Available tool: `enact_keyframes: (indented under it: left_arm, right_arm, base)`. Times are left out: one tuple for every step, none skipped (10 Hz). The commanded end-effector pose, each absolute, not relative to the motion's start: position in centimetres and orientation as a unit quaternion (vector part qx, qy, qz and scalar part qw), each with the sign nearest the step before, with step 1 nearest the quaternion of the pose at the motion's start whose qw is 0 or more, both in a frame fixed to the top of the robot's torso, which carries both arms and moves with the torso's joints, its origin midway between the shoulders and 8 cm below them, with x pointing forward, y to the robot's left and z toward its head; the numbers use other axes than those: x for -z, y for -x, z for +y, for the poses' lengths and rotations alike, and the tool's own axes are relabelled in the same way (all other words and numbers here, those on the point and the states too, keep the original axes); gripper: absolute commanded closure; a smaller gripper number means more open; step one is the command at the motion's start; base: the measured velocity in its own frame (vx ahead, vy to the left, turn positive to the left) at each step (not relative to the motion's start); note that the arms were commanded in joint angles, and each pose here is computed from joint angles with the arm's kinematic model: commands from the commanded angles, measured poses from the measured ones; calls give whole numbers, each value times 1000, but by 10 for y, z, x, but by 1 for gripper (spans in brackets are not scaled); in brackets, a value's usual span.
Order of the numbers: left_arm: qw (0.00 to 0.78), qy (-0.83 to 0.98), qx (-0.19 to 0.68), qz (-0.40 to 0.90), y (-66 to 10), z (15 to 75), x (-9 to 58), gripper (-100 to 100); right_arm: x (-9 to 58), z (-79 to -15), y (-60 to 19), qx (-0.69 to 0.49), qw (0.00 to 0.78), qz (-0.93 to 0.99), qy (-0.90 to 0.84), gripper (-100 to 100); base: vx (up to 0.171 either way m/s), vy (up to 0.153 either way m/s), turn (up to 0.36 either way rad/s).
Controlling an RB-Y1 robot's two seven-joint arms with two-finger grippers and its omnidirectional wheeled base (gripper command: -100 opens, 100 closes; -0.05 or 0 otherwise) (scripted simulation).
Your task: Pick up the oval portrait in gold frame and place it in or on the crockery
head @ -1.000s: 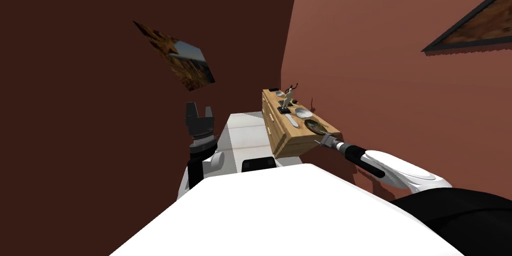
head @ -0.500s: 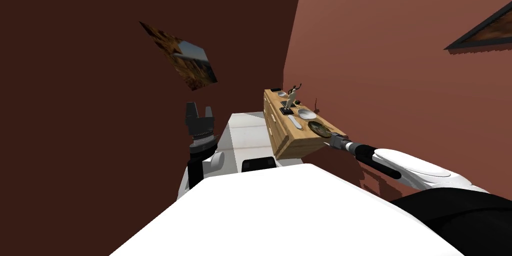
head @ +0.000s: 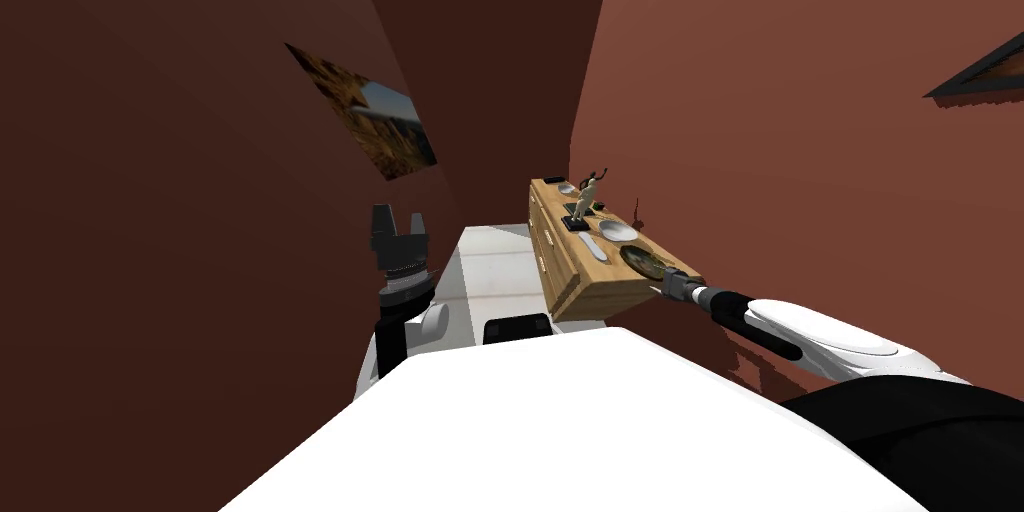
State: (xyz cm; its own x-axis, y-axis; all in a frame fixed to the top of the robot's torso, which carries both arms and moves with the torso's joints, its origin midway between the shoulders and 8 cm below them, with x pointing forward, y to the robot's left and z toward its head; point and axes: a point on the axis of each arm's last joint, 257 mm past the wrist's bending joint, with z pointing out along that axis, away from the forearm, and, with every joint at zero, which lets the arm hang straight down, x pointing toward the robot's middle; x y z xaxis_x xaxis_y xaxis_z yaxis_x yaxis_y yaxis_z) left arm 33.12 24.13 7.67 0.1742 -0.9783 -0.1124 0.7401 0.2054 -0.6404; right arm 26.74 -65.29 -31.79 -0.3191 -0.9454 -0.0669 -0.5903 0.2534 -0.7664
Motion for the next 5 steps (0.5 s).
enact_keyframes:
  left_arm:
    - [731,229,587,260,-331,241,-77,0]
    - [731,229,587,260,-331,241,-77,0]
    - [731,229,587,260,-331,241,-77,0]
    - [731,229,587,260,-331,241,-77,0]
    - [731,229,587,260,-331,241,-77,0]
  right_arm:
    - [318,-653,-267,327,272,744,516,100]
    - [318,-653,-267,327,272,743,516,100]
    - [321,-651,-265,323,271,745,517,100]
    - [321,-652,-265,324,270,745,518,100]
    - [321,-652,-265,324,270,745,518,100]
  base:
    - [0,0,0]
    - [-6,7,-20]
    - [0,0,0]
    - [0,0,0]
    - [0,0,0]
